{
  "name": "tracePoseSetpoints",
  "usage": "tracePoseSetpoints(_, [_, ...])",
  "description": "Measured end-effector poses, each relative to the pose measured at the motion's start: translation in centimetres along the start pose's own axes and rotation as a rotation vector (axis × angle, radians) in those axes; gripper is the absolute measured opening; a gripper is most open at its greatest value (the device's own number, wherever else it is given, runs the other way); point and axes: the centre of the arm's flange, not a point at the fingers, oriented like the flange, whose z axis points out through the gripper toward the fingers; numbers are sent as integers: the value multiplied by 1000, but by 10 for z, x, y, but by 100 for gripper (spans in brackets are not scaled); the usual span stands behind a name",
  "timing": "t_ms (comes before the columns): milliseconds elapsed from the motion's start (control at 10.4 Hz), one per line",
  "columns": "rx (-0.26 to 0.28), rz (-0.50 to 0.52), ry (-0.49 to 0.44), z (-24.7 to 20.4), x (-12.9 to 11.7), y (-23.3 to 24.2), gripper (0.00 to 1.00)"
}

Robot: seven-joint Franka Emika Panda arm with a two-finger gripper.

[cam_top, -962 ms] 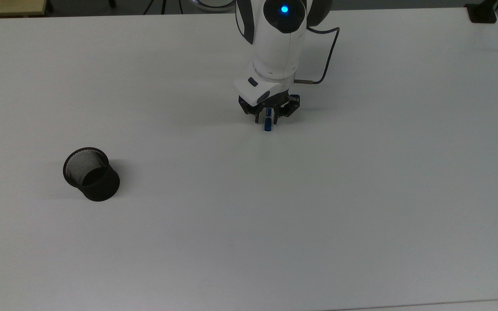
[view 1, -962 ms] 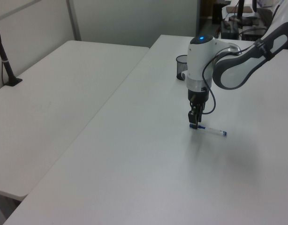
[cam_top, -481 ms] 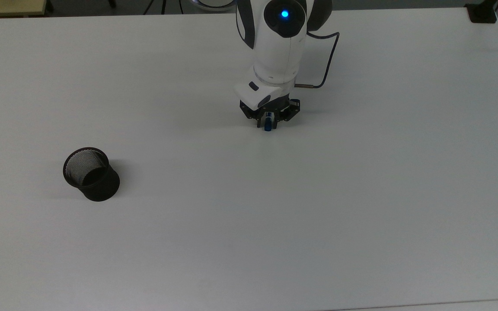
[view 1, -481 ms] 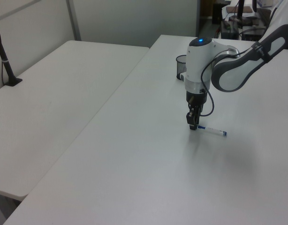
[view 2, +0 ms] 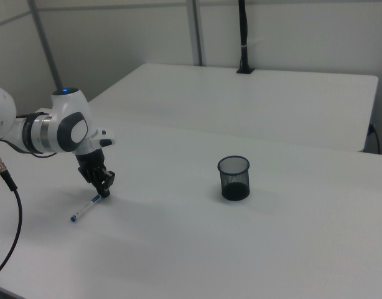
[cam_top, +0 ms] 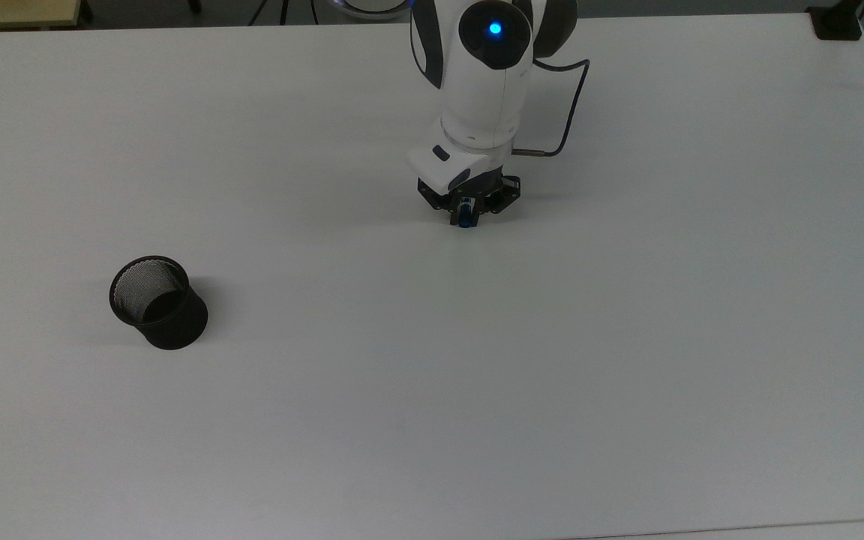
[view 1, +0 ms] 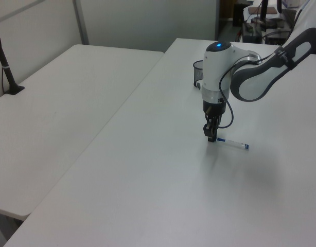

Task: Insert the marker
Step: 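Lift the marker and carry it over the black mesh pen cup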

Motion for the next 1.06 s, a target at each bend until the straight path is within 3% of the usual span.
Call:
tracePoseSetpoints(385, [7,3,25,-11,8,-1,19])
tracePoseSetpoints(577, [21,41,76,-36,29,13,19])
tracePoseSetpoints(770, [31,128,147,-82,65,60,19])
tracePoseSetpoints(866, [35,205,214,-118,86,108,19])
tracePoseSetpoints(1059, [12,309,307,-165,101,183,19])
